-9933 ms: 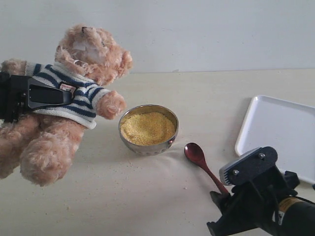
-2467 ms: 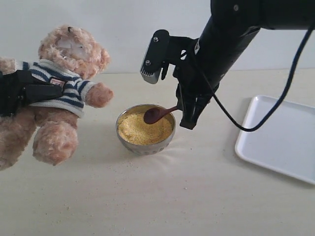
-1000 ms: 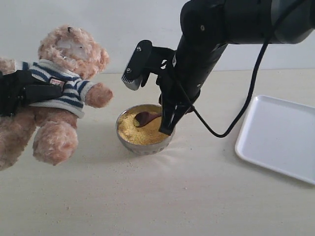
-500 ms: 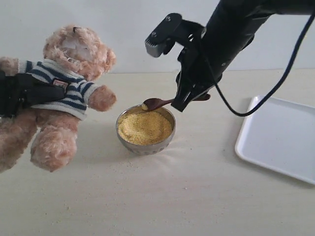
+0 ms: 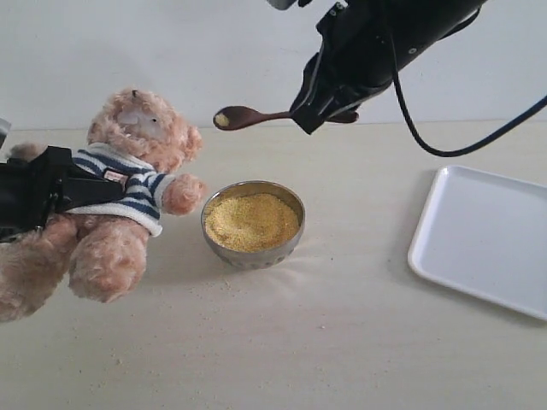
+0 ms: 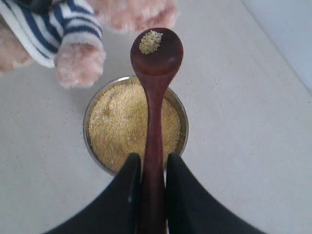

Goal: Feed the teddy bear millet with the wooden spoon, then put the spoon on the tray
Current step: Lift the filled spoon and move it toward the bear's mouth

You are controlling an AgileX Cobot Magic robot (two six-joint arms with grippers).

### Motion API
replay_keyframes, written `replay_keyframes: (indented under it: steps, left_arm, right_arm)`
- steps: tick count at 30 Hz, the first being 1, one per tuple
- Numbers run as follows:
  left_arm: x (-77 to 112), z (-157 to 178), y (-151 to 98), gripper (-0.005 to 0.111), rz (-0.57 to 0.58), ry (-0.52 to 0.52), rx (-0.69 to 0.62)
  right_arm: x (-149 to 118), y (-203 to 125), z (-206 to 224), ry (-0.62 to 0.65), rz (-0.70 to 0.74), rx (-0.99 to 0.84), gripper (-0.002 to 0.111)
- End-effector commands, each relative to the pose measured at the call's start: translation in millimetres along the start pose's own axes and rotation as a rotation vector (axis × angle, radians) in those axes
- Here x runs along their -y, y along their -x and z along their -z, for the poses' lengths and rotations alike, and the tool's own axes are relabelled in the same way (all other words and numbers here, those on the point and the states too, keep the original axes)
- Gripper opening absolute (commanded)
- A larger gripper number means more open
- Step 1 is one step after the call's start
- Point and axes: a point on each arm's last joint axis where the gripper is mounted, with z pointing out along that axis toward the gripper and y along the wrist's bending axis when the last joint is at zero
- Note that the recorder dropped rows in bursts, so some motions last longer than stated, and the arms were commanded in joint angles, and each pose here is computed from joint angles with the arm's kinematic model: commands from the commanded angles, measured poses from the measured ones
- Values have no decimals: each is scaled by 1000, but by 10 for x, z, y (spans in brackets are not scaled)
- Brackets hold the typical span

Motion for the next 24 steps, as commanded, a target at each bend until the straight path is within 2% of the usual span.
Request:
replay_keyframes:
  steps: [1, 7, 13, 18, 22, 24]
  left_arm:
    - [-5, 9, 4, 5, 25, 1, -1]
    - [1, 9, -1, 5, 39, -6, -7]
    - [39, 11, -25, 5, 46, -47, -35]
    - [42, 11, -23, 5, 49, -50, -32]
    - [75, 14, -35, 5, 49, -87, -46]
    - [77, 14, -34, 5, 50, -89, -45]
  right_arm:
    - [-5, 230, 111, -43, -1, 166, 0]
    - [-178, 461, 32, -43, 39, 251, 0]
    - [-180, 493, -398, 14, -41, 230, 0]
    - [-386, 512, -594, 33, 104, 187, 0]
    - [-524, 541, -737, -61, 209, 143, 0]
    - [-591, 529, -757, -95, 310, 90, 0]
